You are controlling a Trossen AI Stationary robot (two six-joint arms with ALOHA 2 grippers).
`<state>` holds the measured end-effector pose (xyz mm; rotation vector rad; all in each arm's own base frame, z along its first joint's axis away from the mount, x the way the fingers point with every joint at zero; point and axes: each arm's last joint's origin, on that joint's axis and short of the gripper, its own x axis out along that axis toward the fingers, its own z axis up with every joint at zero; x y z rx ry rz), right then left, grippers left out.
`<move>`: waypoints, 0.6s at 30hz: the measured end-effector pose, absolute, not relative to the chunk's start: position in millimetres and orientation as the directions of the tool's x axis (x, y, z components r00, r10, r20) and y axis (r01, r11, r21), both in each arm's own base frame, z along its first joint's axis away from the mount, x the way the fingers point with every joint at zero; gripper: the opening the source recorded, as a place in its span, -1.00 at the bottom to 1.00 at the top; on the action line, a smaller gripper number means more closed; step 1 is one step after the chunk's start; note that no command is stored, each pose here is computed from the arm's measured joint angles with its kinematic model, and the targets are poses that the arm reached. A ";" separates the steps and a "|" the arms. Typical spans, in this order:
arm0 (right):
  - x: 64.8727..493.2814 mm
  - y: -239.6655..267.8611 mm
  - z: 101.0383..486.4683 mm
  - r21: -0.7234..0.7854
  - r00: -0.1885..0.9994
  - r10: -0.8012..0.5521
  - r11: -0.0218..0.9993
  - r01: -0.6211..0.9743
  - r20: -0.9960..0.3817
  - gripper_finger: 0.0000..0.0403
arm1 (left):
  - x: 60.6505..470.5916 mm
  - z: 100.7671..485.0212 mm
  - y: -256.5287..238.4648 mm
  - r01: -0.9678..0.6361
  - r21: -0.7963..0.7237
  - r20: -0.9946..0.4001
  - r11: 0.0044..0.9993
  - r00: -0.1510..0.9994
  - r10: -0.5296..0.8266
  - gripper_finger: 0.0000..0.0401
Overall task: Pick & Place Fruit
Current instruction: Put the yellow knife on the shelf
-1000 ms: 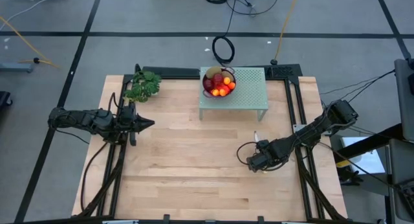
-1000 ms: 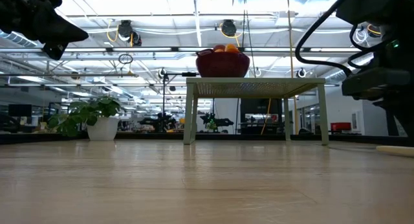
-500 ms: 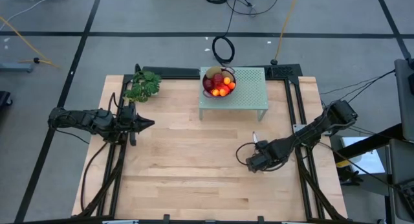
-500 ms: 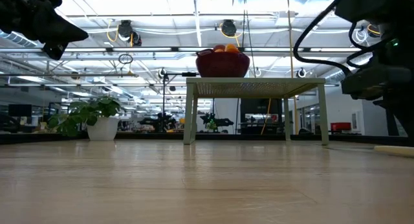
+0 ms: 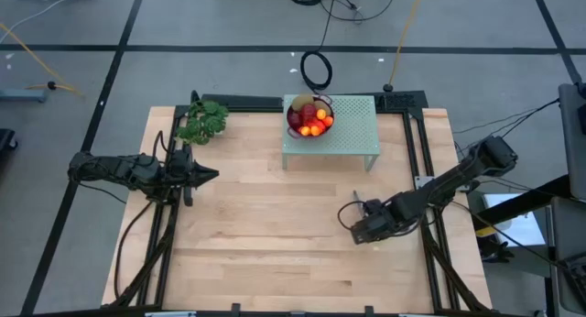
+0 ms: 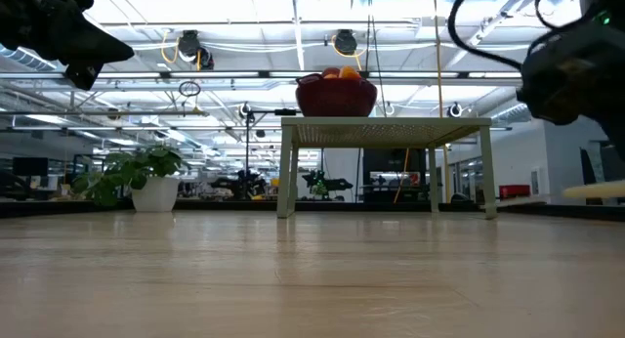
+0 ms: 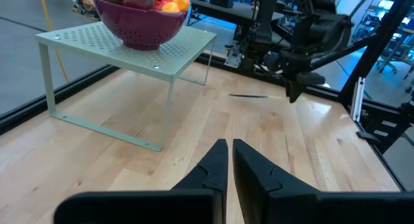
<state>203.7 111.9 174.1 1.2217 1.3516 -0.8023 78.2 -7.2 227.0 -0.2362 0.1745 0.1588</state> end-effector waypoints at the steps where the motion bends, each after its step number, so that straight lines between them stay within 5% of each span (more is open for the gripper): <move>1: 202.9 111.9 177.2 0.195 0.138 0.226 0.252 0.948 -0.964 -0.64 | 78.1 227.1 -7.1 -0.176 -0.218 -0.189 0.960 0.973 0.136 -0.91; 18: 197.5 120.6 203.4 0.420 0.361 0.228 0.317 0.850 -0.904 -0.66 | 78.1 227.2 -6.6 -0.197 -0.243 -0.187 0.950 0.970 0.153 -0.88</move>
